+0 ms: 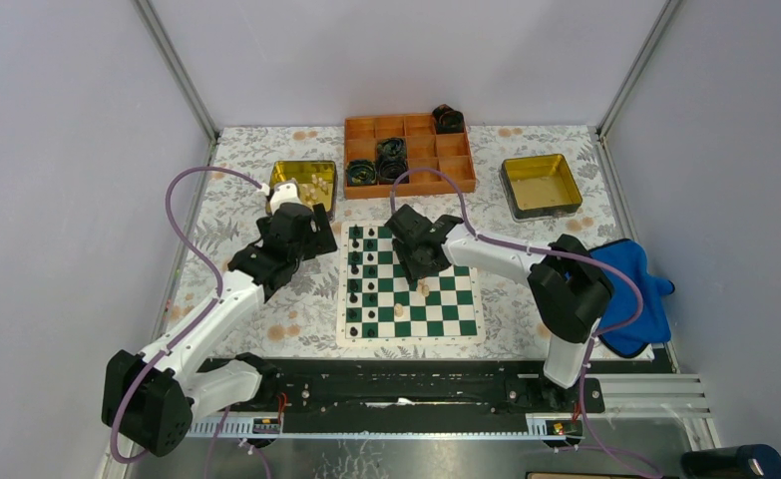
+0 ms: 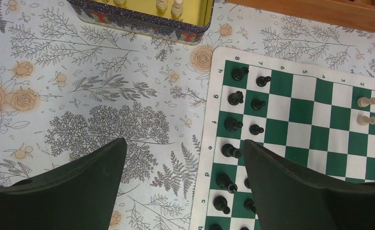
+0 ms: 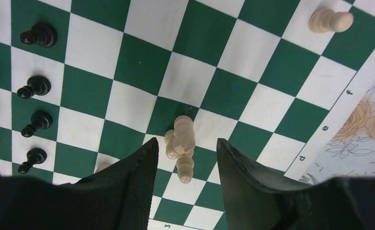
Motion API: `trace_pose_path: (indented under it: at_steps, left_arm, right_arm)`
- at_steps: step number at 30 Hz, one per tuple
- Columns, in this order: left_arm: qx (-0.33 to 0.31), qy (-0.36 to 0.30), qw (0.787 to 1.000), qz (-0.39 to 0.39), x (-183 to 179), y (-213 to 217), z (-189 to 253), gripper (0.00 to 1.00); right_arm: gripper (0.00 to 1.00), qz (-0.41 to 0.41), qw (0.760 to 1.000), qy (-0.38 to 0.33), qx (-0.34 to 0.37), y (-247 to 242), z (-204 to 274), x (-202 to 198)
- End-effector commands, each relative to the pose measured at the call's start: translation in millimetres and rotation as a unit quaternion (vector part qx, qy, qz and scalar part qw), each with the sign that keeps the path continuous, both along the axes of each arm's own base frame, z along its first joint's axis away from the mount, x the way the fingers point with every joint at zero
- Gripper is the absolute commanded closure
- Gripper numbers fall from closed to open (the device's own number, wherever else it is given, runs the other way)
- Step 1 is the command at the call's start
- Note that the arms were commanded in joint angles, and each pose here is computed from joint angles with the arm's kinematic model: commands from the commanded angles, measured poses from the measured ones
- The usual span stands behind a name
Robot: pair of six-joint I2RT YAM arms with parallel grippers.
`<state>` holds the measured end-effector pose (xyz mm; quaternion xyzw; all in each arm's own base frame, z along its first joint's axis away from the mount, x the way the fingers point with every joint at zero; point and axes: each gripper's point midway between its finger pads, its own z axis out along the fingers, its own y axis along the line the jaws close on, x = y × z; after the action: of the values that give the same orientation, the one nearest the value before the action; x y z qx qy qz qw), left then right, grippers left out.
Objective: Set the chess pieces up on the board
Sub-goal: Pick up the chess piece from the chessboard.
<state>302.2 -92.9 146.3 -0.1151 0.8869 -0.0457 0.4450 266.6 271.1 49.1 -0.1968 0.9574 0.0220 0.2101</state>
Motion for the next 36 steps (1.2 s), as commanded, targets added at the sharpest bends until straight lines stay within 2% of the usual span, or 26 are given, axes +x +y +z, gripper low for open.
trace_pose_path:
  at_steps: [1,7,17,36]
  left_arm:
    - [-0.01,-0.019,1.0,0.002,4.5,0.2,6.1,0.01]
    - [-0.011,-0.015,1.0,0.002,3.4,-0.2,3.2,0.01]
    - [-0.011,-0.01,1.0,0.001,2.3,-0.4,-0.8,0.01]
    - [-0.007,-0.006,1.0,-0.003,0.2,0.2,-4.9,0.01]
  right_arm:
    - [0.45,-0.006,0.999,-0.011,0.037,12.8,15.4,-5.0]
    - [0.46,-0.005,0.999,-0.006,0.037,13.3,11.0,-8.9]
    - [0.54,-0.008,0.999,-0.002,0.034,13.9,1.2,-9.2]
    - [0.63,-0.015,1.0,-0.004,0.013,11.4,-8.6,-3.4]
